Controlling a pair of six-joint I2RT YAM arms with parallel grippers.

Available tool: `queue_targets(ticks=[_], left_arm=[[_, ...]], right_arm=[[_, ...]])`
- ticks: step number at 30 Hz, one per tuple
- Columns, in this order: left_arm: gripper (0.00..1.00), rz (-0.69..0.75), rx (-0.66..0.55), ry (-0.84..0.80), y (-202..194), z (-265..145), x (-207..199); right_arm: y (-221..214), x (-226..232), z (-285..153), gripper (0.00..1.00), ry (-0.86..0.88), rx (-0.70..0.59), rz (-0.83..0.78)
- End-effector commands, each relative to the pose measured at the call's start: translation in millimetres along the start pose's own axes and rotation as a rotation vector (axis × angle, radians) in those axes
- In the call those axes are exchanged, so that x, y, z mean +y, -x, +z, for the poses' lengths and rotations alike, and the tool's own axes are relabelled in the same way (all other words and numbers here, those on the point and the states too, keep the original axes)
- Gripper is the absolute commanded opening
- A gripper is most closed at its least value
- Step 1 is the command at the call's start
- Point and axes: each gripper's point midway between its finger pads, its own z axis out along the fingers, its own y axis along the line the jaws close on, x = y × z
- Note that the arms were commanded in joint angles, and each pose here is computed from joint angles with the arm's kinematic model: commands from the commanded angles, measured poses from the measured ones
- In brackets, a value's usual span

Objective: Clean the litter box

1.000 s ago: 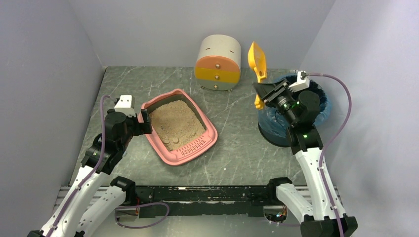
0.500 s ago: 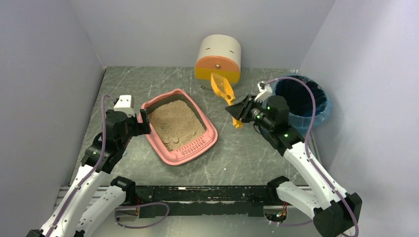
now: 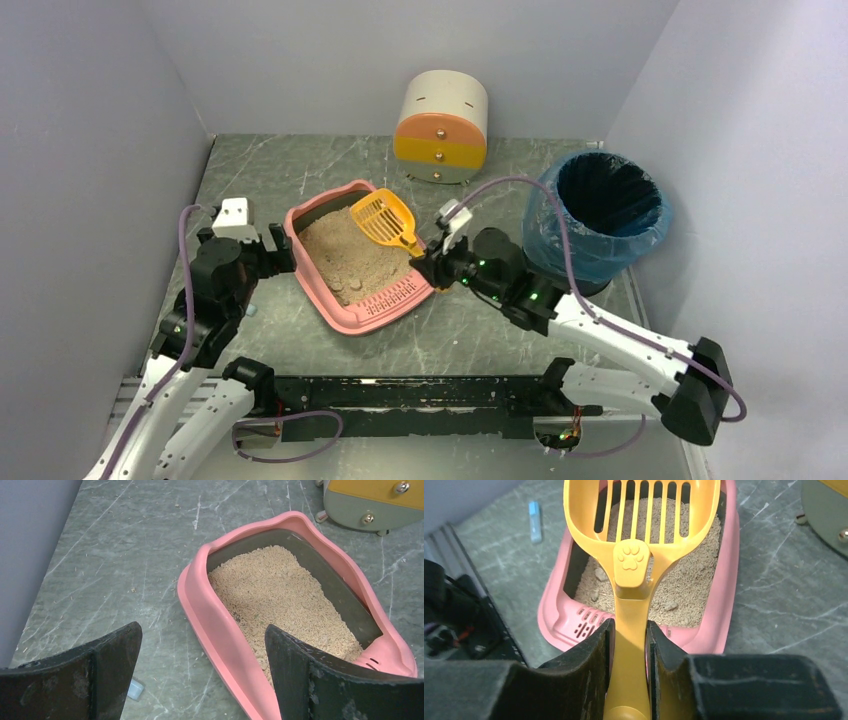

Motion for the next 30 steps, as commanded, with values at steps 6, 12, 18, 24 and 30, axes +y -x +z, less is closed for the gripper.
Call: queue_targets(ticks=[6, 12, 18, 24, 30], left_arm=[[0.97, -0.029, -0.074, 0.019, 18, -8, 4], [0.97, -0.036, -0.093, 0.019, 21, -11, 6], [0.97, -0.036, -0.094, 0.017, 22, -11, 6], [0.97, -0.034, -0.092, 0.012, 21, -10, 5], [0.97, -0.028, -0.081, 0.010, 19, -9, 4]], right_arm=[[-6, 6, 36, 0.00, -0.145, -0.047, -0.297], [-14, 15, 52, 0.00, -0.137, -0.055, -0.337], [-35, 22, 78, 0.04, -0.129, 0.046, -0.270], [-59, 21, 105, 0.08, -0.183, 0.129, -0.171], [-85, 21, 120, 0.15, -0.192, 0.206, -0.141]])
